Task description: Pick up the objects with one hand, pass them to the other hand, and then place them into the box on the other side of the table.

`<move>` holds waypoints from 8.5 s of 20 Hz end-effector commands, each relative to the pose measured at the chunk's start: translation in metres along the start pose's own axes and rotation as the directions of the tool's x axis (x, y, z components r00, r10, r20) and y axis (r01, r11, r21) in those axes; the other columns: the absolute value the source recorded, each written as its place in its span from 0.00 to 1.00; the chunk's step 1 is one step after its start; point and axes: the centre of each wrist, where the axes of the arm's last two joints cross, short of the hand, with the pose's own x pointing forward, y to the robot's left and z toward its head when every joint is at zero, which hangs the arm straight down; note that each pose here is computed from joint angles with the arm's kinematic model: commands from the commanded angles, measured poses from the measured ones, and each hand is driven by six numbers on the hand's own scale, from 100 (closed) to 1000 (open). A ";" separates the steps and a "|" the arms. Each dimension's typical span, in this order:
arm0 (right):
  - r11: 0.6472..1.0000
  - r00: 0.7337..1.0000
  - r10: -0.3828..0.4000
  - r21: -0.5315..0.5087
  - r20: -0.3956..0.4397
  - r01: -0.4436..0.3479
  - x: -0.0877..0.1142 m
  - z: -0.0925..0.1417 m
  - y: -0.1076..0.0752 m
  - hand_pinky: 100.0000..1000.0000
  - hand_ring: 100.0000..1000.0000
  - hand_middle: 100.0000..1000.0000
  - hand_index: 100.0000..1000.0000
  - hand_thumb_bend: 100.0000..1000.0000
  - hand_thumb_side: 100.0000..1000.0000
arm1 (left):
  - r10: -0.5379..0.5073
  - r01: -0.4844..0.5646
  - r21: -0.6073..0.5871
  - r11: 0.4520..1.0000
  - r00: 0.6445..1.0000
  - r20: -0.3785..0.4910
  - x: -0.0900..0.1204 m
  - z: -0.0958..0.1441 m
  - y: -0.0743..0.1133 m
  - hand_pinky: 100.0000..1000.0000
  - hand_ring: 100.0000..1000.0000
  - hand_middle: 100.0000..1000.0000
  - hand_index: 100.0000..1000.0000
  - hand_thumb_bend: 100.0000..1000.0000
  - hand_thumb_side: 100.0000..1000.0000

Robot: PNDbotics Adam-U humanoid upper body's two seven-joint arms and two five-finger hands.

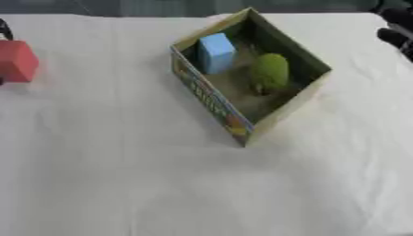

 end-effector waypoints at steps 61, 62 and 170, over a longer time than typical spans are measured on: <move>0.994 0.998 0.066 0.093 -0.017 -0.064 0.001 -0.002 0.005 1.00 1.00 1.00 1.00 0.00 0.46 | 0.070 -0.072 0.064 0.995 0.997 0.035 -0.006 0.010 0.025 0.69 0.67 0.55 0.50 0.27 0.00; 0.994 0.998 0.064 0.093 -0.018 -0.062 0.001 -0.001 0.005 1.00 1.00 1.00 1.00 0.00 0.46 | 0.076 -0.079 0.068 0.995 0.996 0.044 -0.006 0.010 0.025 0.68 0.66 0.54 0.49 0.25 0.00; 0.285 0.733 0.465 0.699 0.497 -0.655 0.004 -0.167 0.086 0.91 1.00 0.78 0.99 0.25 0.49 | 0.418 -0.876 0.203 0.438 0.398 0.816 0.239 0.112 -0.141 0.40 0.33 0.41 0.46 0.00 0.26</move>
